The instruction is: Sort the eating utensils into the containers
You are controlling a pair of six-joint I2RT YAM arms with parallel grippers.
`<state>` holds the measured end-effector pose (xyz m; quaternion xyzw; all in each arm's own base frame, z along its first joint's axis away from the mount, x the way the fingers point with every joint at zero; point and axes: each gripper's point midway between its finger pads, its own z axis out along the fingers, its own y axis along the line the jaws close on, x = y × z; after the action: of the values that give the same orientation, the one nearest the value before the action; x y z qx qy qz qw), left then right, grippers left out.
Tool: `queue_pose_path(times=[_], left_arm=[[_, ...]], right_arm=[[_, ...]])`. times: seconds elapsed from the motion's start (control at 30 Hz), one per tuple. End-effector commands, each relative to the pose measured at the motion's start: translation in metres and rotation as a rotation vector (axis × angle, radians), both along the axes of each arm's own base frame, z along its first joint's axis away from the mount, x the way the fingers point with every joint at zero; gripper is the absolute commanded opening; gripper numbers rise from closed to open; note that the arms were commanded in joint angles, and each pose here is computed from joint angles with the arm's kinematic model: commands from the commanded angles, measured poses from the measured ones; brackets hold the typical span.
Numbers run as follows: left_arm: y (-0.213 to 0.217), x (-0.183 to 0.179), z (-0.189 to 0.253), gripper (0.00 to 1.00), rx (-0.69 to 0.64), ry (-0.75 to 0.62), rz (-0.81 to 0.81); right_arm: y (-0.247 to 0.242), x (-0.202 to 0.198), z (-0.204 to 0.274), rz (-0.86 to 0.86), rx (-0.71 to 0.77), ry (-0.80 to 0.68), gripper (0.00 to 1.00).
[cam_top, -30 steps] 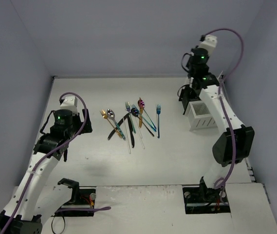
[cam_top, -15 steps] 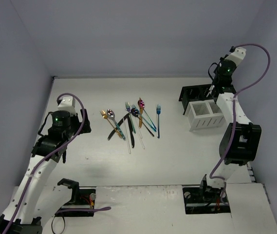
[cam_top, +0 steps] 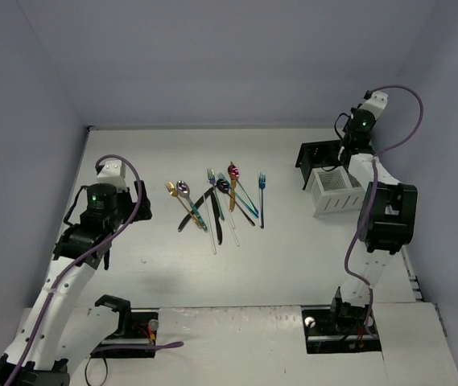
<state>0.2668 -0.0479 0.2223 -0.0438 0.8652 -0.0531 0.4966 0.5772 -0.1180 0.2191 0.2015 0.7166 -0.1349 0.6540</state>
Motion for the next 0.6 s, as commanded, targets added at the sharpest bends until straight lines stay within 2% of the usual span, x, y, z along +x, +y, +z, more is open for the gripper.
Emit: queue_pose_path(times=[0.0,0.07,0.2,0.3,0.43,0.57], left_arm=[[-0.001,0.01,0.017,0.83,-0.026,-0.073,0.007],[-0.002,0.01,0.017,0.83,-0.027,-0.074,0.004],[-0.003,0.01,0.018,0.83,-0.031,-0.076,-0.001],[-0.002,0.009,0.019,0.83,-0.033,-0.079,-0.002],[-0.005,0.007,0.021,0.83,-0.045,-0.089,-0.013],[-0.005,0.006,0.023,0.83,-0.047,-0.095,-0.013]], right_arm=[[0.0,0.006,0.044,0.008,-0.012,-0.157,0.05],[0.002,0.005,0.037,0.018,-0.012,-0.142,0.09],[0.009,-0.003,0.037,0.046,0.002,-0.136,0.24],[0.027,-0.013,0.059,0.086,-0.018,-0.138,0.36],[0.052,-0.024,0.093,0.133,-0.023,-0.078,0.43],[0.104,-0.05,0.114,0.211,-0.007,-0.015,0.5]])
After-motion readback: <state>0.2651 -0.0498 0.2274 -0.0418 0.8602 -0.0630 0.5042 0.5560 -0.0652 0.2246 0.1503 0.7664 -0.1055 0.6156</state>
